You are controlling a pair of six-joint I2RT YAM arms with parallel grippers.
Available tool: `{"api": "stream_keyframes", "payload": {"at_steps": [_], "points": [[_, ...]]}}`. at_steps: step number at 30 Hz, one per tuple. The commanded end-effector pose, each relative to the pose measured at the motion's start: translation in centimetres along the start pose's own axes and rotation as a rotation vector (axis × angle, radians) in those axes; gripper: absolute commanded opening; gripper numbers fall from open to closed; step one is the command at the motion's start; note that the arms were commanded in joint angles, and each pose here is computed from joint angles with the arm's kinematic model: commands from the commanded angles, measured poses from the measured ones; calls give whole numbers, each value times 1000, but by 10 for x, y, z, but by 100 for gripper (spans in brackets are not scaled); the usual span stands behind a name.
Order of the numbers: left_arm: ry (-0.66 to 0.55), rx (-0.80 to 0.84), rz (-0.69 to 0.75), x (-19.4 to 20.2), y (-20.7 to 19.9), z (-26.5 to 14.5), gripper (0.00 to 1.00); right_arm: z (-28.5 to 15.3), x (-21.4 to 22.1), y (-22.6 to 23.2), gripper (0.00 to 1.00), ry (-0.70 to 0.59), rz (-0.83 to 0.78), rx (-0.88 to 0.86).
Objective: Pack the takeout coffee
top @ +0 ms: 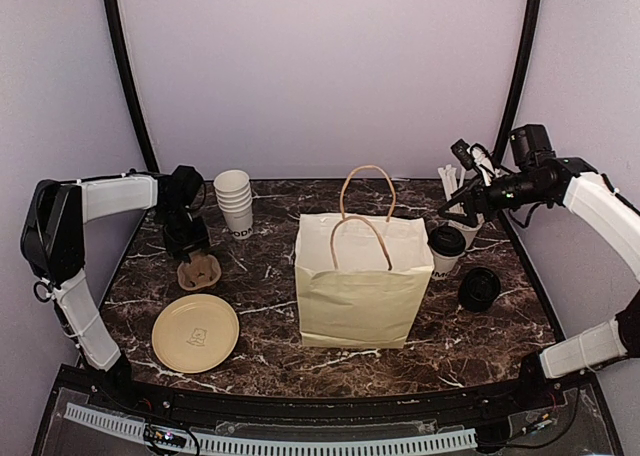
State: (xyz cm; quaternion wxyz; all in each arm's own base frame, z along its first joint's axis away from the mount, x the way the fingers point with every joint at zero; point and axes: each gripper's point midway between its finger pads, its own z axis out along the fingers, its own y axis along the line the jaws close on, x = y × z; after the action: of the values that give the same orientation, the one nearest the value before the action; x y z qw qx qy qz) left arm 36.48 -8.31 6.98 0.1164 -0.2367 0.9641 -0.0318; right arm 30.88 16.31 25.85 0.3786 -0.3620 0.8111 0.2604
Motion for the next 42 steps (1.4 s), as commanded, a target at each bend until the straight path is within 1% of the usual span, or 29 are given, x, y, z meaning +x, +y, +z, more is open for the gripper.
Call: {"api": "stream_keyframes", "payload": {"at_steps": [1,7,19,24,30,31,33,42], "points": [[-36,-9,-30,-14,2,-3,48,2,-6,-1,82,-30,-6,-13],[-43,-36,-40,-20,7,3,46,3,-5,-1,82,-30,0,-20],[-57,-51,-28,-29,7,7,45,6,-1,1,82,-26,11,-30],[-51,-47,-11,-31,4,8,38,7,0,1,82,-27,15,-32],[-35,-59,-7,-28,6,10,36,8,2,1,81,-25,21,-37],[-35,-60,-7,-28,6,10,32,8,2,1,81,-26,21,-37],[-35,-62,-3,-28,7,9,28,9,2,1,81,-26,22,-38],[-35,-49,25,-24,8,-11,23,9,0,1,81,-31,23,-44]]}}
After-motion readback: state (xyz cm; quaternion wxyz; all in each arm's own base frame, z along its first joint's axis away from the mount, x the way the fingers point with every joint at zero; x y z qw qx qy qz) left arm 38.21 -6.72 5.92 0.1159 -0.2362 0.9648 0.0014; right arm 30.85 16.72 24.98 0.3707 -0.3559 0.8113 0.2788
